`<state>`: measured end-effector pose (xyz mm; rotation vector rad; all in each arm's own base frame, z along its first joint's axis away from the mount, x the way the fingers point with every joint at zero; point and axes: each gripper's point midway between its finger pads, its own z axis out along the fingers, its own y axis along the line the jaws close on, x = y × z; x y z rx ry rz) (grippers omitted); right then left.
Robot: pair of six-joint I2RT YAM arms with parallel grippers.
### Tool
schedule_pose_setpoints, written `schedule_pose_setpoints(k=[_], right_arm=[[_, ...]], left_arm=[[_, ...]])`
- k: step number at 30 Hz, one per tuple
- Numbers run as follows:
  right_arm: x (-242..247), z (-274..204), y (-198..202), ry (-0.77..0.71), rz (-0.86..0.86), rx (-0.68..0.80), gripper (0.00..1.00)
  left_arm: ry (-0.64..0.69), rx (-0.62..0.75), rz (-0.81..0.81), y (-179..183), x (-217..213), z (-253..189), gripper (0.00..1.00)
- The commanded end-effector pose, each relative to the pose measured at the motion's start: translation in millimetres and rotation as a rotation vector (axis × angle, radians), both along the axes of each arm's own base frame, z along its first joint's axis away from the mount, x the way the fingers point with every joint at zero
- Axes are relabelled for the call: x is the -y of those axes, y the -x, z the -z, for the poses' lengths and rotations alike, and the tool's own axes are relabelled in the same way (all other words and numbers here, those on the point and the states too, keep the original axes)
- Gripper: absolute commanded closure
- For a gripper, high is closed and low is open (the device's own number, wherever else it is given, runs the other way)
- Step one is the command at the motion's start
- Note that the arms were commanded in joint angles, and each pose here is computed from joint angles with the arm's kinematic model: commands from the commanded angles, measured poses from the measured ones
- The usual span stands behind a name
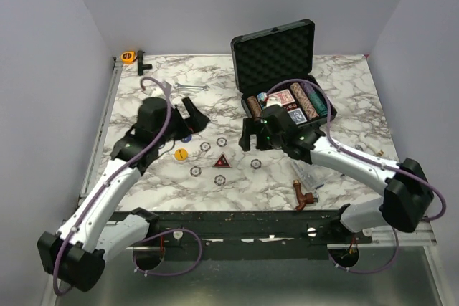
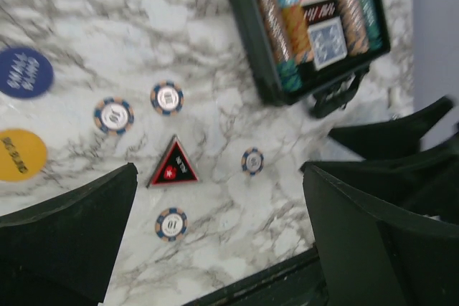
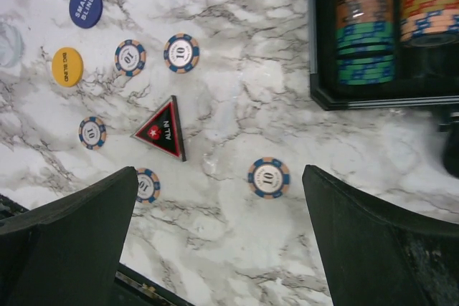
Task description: Pack up texas hold em set
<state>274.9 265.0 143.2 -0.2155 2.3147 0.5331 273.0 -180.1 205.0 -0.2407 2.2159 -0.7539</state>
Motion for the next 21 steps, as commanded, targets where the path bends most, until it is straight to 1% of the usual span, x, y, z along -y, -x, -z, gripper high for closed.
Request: schedule_pose_setpoints(k=[1,5,8,10,14,16,18,21], right_arm=[[-37,6,1,0.039,0.049,0.023,0.0],[-66,28,7,0.111,-0.011,0.006,0.0],[-82,49,8,0.176,-0.076,-0.009,0.0],[-94,63,13,0.201,-0.147,-0.025,0.0],[-114,76,21,0.241,-0.237,-0.001,0.0],[-117,85,24,0.247,-0.257,-0.012,0.0],[-120,92,24,0.25,-0.265,-0.015,0.0],[-124,99,22,0.271,-0.263,-0.013,0.0]], left_arm=[[-0.035,0.245,-0.102,-8,-50,-89,0.02],[-0.047,0.398,-0.127,-4,-65,-155,0.01],[-0.054,0.497,-0.135,-2,-70,-184,0.02],[-0.081,0.537,-0.148,-5,-75,-188,0.01],[-0.141,0.515,-0.198,-16,-90,-170,0.01],[-0.14,0.491,-0.215,-18,-96,-158,0.02],[-0.165,0.484,-0.227,-16,-101,-152,0.01],[-0.186,0.489,-0.244,-14,-106,-151,0.01]])
